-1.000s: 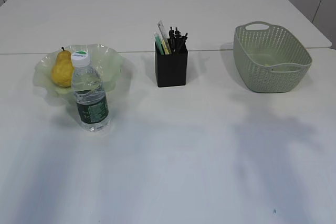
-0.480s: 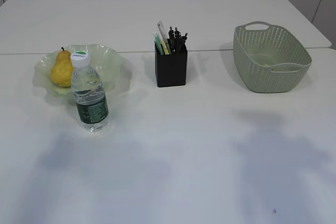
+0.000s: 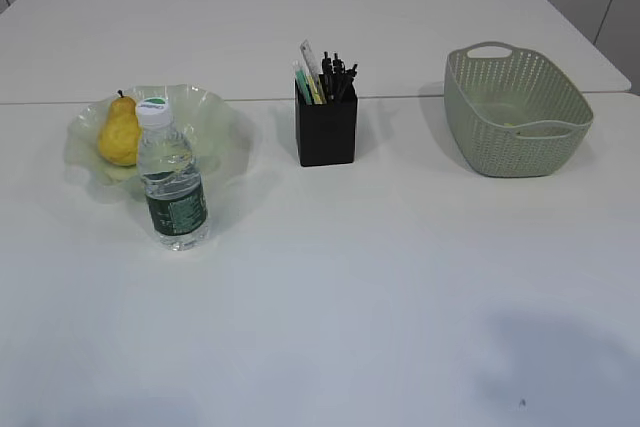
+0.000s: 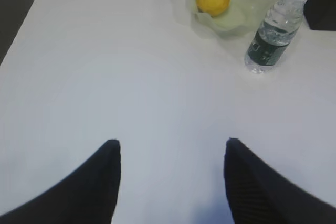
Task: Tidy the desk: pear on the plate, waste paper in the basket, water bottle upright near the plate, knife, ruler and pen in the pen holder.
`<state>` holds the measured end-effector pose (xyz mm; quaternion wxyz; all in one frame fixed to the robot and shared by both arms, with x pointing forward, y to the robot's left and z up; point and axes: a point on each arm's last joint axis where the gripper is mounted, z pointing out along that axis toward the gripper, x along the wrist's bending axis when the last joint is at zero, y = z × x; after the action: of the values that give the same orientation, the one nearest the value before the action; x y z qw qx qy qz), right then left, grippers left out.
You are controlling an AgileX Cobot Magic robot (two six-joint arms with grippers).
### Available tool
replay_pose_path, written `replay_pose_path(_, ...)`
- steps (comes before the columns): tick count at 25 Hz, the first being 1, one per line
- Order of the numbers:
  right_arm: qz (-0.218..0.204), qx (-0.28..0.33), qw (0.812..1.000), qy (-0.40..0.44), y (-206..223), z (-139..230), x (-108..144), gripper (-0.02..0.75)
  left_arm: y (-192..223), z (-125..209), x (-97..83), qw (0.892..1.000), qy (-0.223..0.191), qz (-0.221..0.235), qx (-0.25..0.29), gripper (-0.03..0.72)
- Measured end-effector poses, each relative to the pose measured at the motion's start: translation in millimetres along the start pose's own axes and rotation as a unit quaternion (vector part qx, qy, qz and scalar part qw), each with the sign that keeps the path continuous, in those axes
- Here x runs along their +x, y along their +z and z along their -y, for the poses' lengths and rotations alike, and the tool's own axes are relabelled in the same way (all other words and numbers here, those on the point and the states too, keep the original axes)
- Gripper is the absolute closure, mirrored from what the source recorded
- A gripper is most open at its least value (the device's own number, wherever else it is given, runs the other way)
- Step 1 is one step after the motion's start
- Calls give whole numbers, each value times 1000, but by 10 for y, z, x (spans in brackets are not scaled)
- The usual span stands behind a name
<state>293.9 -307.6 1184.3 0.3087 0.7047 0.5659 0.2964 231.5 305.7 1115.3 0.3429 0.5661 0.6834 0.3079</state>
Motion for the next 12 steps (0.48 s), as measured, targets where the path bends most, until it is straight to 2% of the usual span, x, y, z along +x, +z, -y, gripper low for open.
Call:
replay_pose_path(6, -9, -37, 999, 5, -185, 321, -66, 249, -203, 363, 55, 997, -6, 25, -76, 245)
replay_pose_path(12, -30, -94, 995, 7, -392, 717, -133, 250, -134, 397, 58, 998, -3, 23, -62, 245)
